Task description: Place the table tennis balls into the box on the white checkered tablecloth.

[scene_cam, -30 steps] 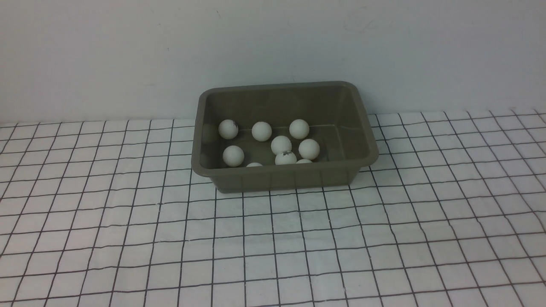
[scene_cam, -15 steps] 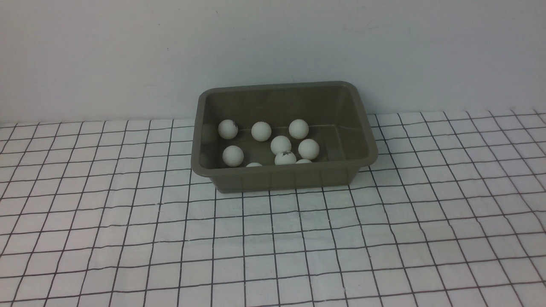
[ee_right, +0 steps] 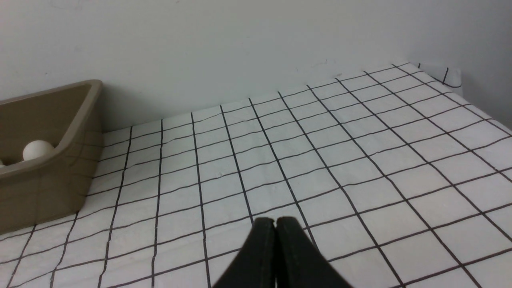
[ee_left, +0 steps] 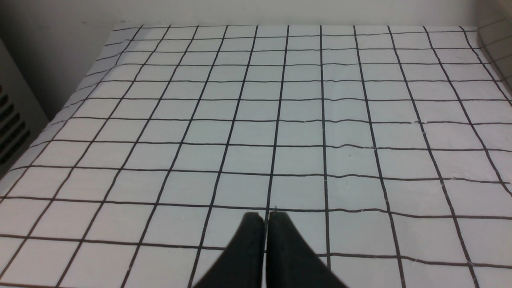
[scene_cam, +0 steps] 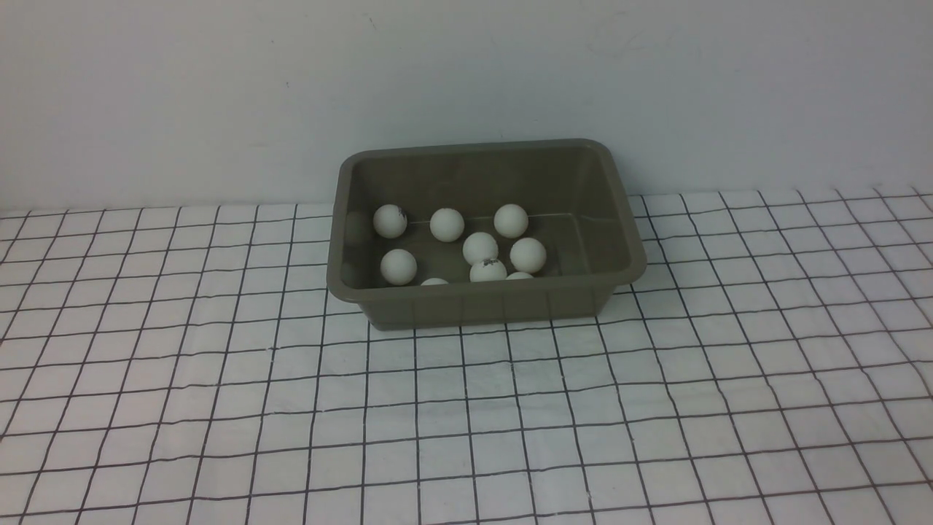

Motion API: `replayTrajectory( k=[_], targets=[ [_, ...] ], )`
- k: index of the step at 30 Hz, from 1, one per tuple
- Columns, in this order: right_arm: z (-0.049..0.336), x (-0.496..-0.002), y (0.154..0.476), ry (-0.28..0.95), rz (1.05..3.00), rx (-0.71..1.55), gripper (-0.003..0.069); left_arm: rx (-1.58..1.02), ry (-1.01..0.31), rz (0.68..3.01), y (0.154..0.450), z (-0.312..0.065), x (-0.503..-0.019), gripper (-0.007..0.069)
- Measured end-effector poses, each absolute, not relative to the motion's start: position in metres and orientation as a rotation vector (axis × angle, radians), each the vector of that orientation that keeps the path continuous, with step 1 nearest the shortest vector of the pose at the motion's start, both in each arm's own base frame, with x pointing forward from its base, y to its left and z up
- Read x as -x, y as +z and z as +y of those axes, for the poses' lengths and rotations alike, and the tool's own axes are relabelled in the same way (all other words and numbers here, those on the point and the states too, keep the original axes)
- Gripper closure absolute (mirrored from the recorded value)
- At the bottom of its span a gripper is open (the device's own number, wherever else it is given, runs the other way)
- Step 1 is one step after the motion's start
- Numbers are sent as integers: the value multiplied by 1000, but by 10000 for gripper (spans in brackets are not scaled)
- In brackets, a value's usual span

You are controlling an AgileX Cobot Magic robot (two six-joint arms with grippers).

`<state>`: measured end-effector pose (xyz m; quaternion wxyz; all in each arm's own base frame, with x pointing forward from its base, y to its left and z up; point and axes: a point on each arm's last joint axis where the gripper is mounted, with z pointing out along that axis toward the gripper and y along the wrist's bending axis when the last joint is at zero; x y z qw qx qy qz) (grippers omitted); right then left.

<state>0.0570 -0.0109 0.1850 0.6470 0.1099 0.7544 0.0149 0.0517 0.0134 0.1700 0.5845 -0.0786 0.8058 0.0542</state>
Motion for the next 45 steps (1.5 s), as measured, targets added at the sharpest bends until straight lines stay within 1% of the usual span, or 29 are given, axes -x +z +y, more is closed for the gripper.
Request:
replayTrajectory(
  k=[4,18,29,31,33,34,35,37,41,45],
  targets=[
    [-10,-56,186,37,1684,-247,676,183,127,1880,170,13,-52,630],
    [-10,-55,186,49,1683,-259,676,183,127,1880,170,13,-52,630],
    [-8,-56,187,175,1651,-352,676,183,127,1880,170,13,-52,630],
    [-8,-56,188,176,1648,-349,676,183,127,1880,170,13,-52,630],
    [-8,-56,186,156,1668,-324,676,183,127,1880,170,13,-52,630],
    [-8,-55,184,122,1703,-295,676,183,127,1880,170,13,-52,630],
    [-7,-55,183,121,1715,-292,676,183,127,1880,170,13,-52,630],
    [-6,-55,181,76,1743,-216,676,183,127,1880,170,13,-52,630],
    [-1,-55,181,65,1762,-112,676,183,127,1880,170,13,-52,630],
    [2,-55,181,65,1767,-55,676,183,127,1880,170,13,-52,630]
  ],
)
